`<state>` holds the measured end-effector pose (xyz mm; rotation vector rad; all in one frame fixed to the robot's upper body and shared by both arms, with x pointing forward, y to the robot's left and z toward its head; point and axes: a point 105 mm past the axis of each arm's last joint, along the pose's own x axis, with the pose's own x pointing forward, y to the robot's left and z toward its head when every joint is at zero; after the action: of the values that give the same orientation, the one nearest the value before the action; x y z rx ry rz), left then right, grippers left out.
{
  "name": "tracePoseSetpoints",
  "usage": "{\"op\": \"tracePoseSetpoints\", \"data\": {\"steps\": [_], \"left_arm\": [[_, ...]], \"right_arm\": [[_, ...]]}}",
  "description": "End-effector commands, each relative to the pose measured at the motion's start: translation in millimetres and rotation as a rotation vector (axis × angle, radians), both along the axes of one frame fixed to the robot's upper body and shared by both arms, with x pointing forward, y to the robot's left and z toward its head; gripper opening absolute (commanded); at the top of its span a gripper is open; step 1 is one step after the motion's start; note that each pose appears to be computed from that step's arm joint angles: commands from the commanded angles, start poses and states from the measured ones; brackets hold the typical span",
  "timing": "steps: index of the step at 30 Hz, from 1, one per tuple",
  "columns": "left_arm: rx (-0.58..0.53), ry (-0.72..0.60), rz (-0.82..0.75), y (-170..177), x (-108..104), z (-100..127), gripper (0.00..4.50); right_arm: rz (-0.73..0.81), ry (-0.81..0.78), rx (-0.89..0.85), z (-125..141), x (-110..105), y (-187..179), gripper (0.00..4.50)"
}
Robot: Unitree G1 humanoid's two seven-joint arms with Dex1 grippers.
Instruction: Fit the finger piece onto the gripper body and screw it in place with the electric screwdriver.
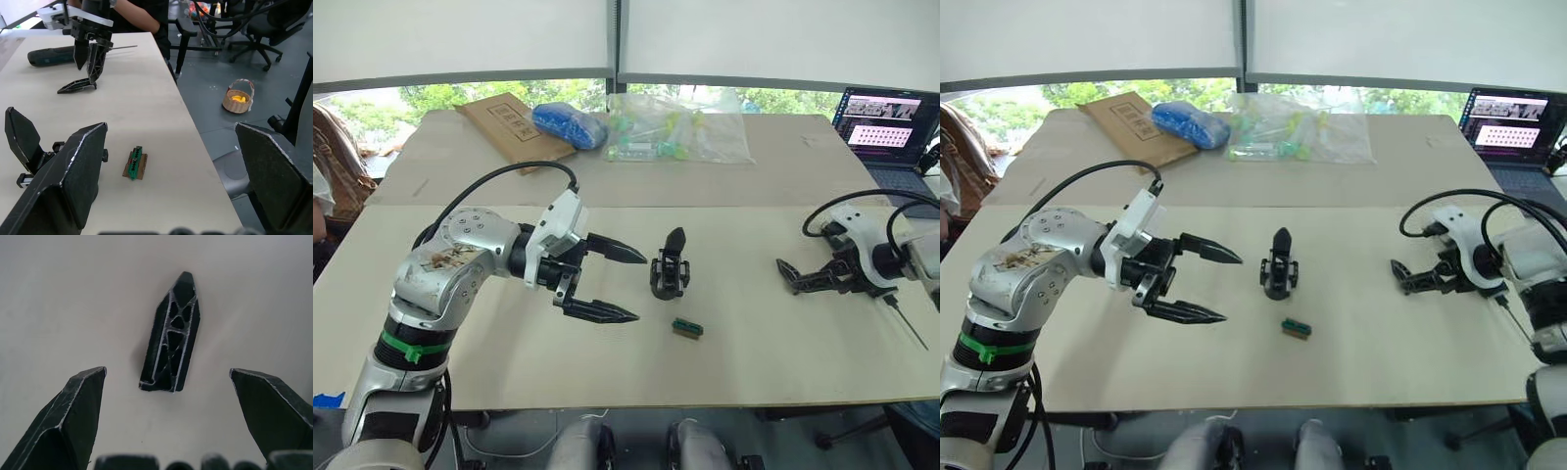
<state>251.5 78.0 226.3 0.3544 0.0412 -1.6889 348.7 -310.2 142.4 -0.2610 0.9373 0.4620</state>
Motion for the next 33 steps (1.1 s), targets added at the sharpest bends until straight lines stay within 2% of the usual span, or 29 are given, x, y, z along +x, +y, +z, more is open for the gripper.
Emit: {"op": "tracePoseSetpoints", "data": {"steps": [1, 2, 3, 8, 12, 13, 17, 20, 24, 28, 33], "left_arm": [[-0.026, -0.043, -0.005, -1.7, -5.1, 11.3, 4.41], [-0.021, -0.048, -0.001, -1.6, -4.3, 10.9, 4.41], [-0.017, -0.053, 0.001, -1.6, -3.8, 10.5, 4.47], [-0.017, -0.051, 0.009, -1.6, 1.2, 13.0, 4.50], [-0.025, -0.018, 0.051, 0.4, 11.2, 11.3, 4.50], [-0.032, -0.007, 0.075, 1.3, 15.5, 10.5, 4.50], [-0.133, -0.002, 0.313, 1.8, 50.1, 11.5, 4.50], [-0.291, 0.155, 0.476, -10.4, 68.3, 21.8, 4.50], [-0.493, 0.359, 0.566, -31.7, 81.6, 42.4, 4.50], [-0.587, 0.453, 0.643, -48.4, 99.3, 53.0, 4.50], [-0.703, 0.588, 0.701, -57.9, 119.1, 63.1, 4.50]], "right_arm": [[-0.011, -0.005, -0.005, 3.9, 8.6, -1.1, 4.50], [-0.008, 0.009, -0.009, 0.2, 9.5, -0.2, 4.50], [-0.004, 0.020, -0.016, -3.4, 10.2, 0.1, 4.24], [0.024, 0.055, -0.056, -11.6, 11.5, -1.0, 2.59], [0.066, 0.027, -0.077, -1.5, 12.2, -3.9, 1.22], [0.088, 0.001, -0.085, 5.1, 12.3, -4.9, 1.11], [0.293, -0.262, -0.116, 53.5, 12.5, 13.8, 1.11], [0.308, -0.529, -0.017, 98.7, 11.4, 53.5, 1.11], [0.320, -0.869, 0.057, 141.8, 1.4, 112.1, 1.11], [0.353, -1.017, 0.142, 151.7, -12.1, 164.8, 1.11], [0.381, -1.109, 0.128, 147.6, -17.3, 192.0, 1.11]]}}
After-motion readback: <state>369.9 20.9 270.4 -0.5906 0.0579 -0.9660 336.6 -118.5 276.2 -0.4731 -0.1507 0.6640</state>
